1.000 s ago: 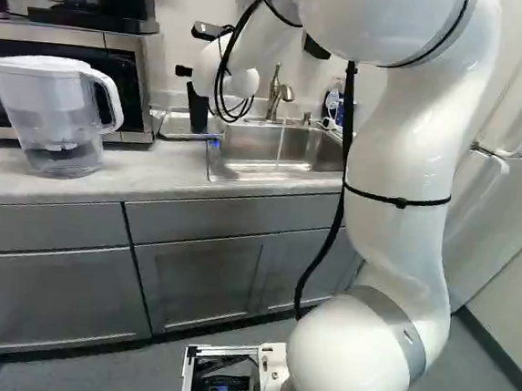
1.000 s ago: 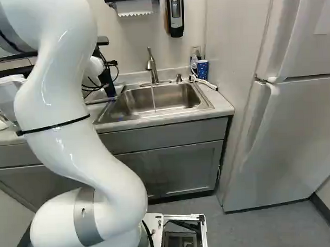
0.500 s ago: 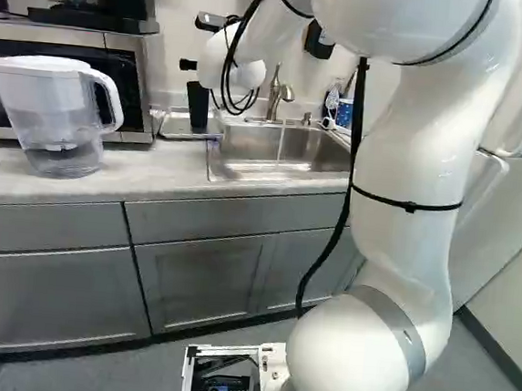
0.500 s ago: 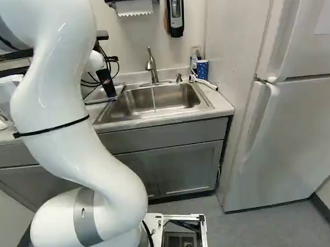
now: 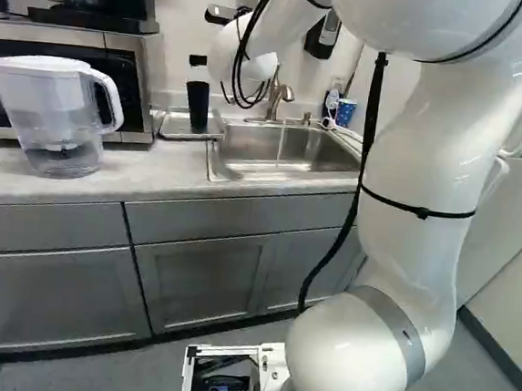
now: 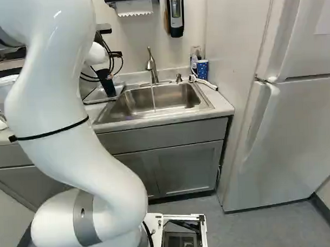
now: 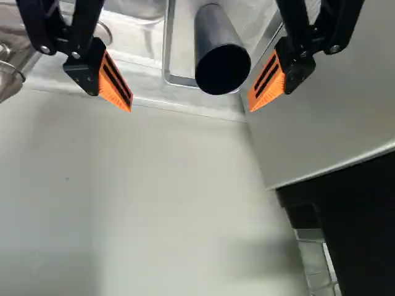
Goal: Rinse the cup and place it in the tray
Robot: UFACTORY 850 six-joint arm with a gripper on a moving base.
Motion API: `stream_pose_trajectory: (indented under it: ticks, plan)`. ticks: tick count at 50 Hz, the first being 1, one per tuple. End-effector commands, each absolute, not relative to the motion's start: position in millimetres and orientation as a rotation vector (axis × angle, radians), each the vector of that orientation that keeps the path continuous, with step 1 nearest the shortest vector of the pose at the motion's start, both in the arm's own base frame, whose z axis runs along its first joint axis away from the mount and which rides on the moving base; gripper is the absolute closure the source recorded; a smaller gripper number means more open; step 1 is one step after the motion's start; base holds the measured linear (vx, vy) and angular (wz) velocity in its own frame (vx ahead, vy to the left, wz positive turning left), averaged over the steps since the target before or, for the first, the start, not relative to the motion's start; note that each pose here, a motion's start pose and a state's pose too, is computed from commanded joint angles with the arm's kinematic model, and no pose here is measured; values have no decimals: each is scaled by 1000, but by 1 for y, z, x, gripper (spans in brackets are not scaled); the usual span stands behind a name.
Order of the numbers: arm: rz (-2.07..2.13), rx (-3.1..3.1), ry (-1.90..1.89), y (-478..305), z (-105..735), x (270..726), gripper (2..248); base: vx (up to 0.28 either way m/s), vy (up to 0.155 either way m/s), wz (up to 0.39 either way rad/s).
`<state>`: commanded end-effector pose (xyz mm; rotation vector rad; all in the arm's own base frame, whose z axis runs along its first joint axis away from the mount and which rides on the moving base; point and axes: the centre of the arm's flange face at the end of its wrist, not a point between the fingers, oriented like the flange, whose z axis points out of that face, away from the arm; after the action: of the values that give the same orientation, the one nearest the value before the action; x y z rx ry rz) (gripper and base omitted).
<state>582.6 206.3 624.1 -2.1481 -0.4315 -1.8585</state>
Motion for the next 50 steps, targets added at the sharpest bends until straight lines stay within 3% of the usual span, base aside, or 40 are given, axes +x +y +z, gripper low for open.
stream_pose_trajectory:
  ticks: [50]
  plan:
    - [-1924,-2242,-326,135,670,595,3,0,0,0]
